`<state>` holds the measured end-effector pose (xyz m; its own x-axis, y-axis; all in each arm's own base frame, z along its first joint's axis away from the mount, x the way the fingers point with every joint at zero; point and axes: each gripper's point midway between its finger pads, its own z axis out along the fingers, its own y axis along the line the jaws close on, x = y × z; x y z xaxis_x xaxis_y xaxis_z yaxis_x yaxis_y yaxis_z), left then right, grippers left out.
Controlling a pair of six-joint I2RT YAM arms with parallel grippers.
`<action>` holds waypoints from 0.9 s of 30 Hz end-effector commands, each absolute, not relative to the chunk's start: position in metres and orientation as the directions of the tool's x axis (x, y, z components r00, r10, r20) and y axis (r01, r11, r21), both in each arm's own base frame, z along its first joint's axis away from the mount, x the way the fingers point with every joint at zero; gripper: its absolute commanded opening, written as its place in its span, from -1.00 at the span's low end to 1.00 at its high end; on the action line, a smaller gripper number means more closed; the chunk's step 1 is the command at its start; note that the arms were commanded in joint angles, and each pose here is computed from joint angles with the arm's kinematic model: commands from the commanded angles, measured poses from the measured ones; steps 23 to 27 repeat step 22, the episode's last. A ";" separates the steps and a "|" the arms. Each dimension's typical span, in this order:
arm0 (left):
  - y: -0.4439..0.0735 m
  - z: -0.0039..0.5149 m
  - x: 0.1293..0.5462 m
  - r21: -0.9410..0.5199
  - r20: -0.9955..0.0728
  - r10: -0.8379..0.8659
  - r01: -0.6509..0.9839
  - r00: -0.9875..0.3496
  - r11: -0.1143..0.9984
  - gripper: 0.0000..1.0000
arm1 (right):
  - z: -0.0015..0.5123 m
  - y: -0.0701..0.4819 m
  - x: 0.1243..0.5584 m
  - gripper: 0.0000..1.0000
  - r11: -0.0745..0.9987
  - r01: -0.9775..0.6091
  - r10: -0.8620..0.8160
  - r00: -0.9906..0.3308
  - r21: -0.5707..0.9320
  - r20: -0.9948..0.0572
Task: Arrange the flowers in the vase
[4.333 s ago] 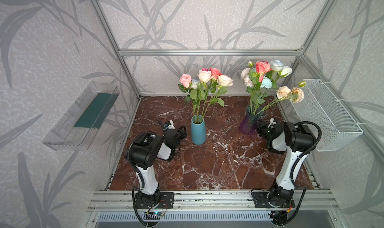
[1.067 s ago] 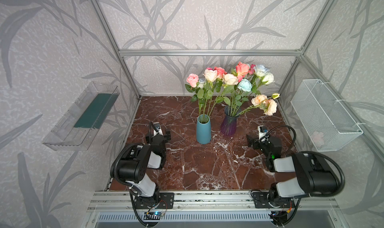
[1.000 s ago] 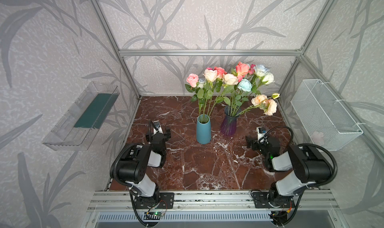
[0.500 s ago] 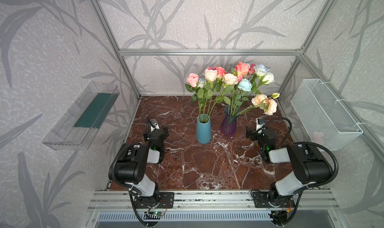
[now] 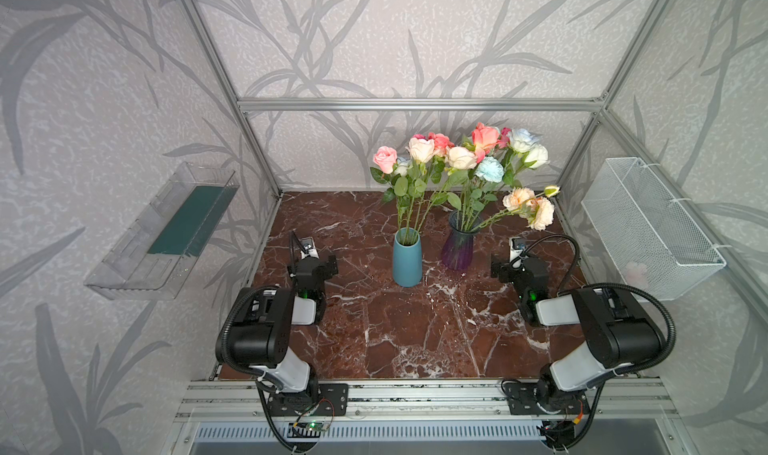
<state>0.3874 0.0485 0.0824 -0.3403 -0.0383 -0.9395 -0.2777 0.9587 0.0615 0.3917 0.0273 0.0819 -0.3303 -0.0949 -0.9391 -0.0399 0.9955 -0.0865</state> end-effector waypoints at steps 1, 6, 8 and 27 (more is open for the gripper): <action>0.044 0.096 0.394 0.047 -0.951 -0.032 -0.247 -0.308 0.968 0.98 | 0.094 0.027 0.397 0.98 0.995 -0.030 -0.102 -0.297 -0.097 -0.949; 0.044 0.096 0.394 0.049 -0.951 -0.031 -0.247 -0.308 0.968 0.98 | 0.094 0.027 0.397 0.98 0.995 -0.030 -0.103 -0.297 -0.099 -0.949; 0.043 0.096 0.394 0.049 -0.951 -0.030 -0.246 -0.308 0.968 0.98 | 0.095 0.027 0.397 0.98 0.995 -0.030 -0.103 -0.296 -0.099 -0.949; 0.043 0.096 0.395 0.045 -0.950 -0.033 -0.239 -0.311 0.970 0.98 | 0.094 0.027 0.397 0.98 0.995 -0.030 -0.102 -0.297 -0.098 -0.949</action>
